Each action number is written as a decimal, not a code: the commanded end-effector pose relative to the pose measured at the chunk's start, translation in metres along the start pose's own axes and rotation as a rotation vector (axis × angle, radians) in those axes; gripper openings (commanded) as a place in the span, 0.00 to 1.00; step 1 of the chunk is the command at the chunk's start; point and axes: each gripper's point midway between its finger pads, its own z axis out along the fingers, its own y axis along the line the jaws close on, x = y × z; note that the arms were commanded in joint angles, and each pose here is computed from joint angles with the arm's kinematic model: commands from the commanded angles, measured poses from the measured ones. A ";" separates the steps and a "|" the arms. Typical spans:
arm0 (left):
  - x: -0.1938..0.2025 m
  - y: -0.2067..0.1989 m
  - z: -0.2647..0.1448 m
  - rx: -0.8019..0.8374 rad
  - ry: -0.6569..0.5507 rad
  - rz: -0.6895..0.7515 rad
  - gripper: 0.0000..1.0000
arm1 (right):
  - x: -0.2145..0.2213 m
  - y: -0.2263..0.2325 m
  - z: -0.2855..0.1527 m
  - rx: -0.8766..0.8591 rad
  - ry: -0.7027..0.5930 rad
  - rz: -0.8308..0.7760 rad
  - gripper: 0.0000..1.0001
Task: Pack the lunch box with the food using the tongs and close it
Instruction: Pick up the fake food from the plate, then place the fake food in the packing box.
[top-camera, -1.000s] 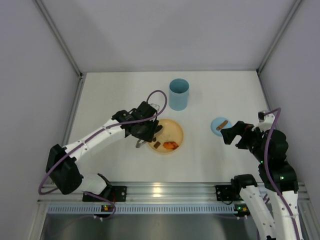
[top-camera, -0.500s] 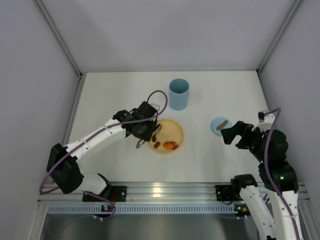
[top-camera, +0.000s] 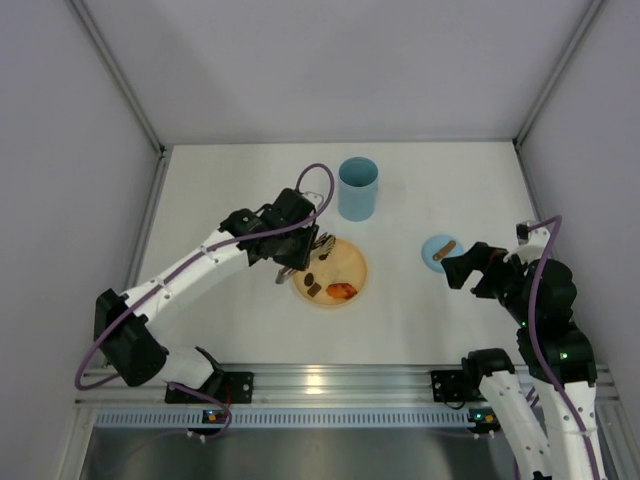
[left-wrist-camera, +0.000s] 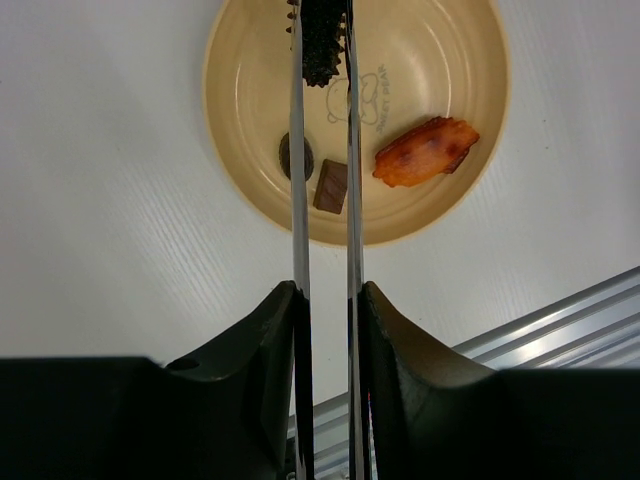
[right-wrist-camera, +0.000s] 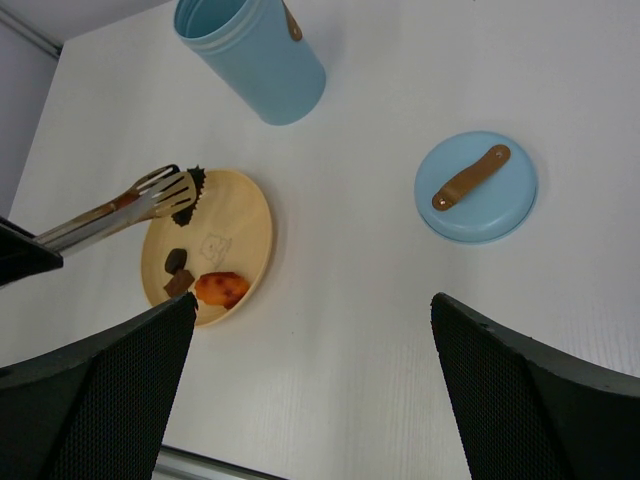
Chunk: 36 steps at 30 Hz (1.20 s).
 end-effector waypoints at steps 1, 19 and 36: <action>-0.024 -0.012 -0.018 0.053 -0.068 0.013 0.24 | -0.007 0.000 -0.004 0.003 -0.032 -0.002 1.00; -0.112 -0.039 -0.066 0.116 -0.270 -0.021 0.25 | -0.007 0.000 -0.003 0.004 -0.029 0.000 0.99; -0.200 -0.052 -0.048 0.052 -0.385 -0.054 0.25 | -0.008 0.000 -0.002 0.007 -0.028 -0.007 0.99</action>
